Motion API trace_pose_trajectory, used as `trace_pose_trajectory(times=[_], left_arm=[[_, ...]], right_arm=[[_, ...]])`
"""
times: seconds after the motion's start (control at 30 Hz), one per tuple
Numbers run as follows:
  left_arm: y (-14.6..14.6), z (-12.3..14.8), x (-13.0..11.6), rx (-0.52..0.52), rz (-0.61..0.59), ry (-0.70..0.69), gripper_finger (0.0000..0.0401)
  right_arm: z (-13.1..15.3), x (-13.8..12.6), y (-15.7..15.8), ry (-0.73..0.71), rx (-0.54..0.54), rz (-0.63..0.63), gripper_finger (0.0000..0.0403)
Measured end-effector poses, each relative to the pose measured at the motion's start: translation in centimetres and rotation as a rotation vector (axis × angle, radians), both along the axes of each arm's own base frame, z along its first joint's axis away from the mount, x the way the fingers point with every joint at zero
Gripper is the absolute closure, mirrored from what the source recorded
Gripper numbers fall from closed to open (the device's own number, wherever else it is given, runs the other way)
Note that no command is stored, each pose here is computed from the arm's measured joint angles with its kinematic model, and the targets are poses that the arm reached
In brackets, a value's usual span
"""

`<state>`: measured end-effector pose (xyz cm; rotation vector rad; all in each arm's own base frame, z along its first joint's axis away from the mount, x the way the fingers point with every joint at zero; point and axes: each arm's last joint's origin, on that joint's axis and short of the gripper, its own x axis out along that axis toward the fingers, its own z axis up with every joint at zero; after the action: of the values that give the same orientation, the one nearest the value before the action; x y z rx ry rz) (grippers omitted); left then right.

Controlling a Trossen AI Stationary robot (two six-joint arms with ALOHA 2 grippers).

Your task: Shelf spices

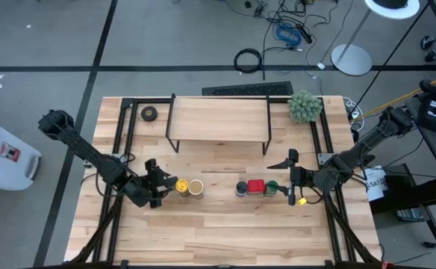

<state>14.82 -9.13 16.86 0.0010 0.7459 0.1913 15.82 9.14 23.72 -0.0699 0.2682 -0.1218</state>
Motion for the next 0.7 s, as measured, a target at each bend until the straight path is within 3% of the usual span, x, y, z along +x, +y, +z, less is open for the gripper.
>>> trace_pose_trajectory(times=[0.2, 0.5, 0.7], left_arm=[[-0.5, 1.7, 0.6, 0.006, -0.016, -0.034, 0.0115], [-0.4, 5.0, 1.0, 0.123, 0.062, -0.066, 0.0115], [-0.8, 7.5, 1.6, 0.094, 0.081, -0.131, 0.0115]], right_arm=[[0.0, 0.0, 0.0, -0.002, 0.015, -0.005, 0.0131], [0.0, 0.0, 0.0, -0.003, 0.019, -0.006, 0.0131], [0.0, 0.0, 0.0, -0.003, 0.024, -0.007, 0.0155]])
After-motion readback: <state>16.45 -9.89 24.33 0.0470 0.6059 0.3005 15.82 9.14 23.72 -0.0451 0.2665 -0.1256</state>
